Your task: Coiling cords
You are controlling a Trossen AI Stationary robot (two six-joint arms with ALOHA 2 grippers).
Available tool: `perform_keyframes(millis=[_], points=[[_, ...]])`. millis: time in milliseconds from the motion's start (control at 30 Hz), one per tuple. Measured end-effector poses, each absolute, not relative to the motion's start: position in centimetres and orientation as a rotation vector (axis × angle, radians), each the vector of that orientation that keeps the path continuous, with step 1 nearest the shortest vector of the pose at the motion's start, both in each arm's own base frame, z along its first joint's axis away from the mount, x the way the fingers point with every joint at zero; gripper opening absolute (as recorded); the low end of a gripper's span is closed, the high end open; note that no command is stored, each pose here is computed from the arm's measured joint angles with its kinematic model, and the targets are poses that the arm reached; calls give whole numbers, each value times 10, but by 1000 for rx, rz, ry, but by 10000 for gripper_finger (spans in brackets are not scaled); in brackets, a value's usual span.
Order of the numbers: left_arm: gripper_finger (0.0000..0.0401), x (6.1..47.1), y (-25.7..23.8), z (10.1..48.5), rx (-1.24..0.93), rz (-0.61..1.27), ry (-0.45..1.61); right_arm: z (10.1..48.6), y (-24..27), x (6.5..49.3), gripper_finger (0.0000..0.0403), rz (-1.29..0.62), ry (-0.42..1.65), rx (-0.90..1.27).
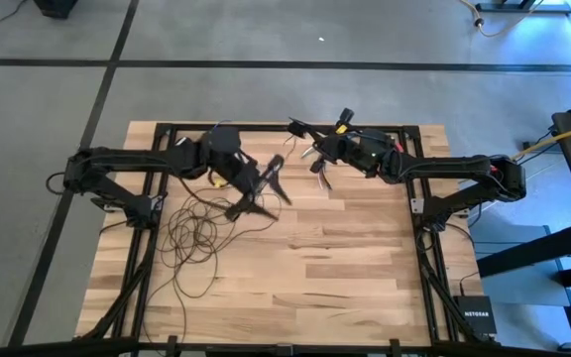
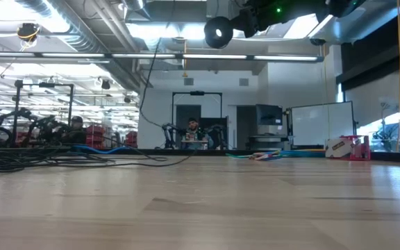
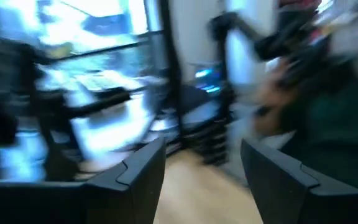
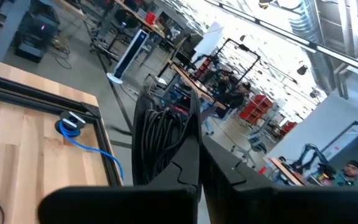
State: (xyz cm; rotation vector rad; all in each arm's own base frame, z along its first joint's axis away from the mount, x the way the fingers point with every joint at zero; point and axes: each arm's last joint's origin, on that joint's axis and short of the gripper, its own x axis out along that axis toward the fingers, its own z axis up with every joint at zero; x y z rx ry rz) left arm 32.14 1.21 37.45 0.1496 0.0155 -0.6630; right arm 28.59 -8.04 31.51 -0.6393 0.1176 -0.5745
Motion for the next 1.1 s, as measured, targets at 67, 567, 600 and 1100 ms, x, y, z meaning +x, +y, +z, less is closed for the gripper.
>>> perform_keyframes(millis=[67, 567, 600, 1100], points=[[203, 320, 11, 370, 30, -682, 100, 315, -81, 286, 9, -587, 128, -642], [203, 271, 32, 349, -72, -202, 720, 313, -81, 286, 9, -593, 152, -658], [203, 271, 35, 348, -26, -96, 742, 313, -81, 286, 9, -593, 151, -658], [203, 269, 70, 357, 380, 760, 760, 315, -80, 286, 9, -584, 124, -661]])
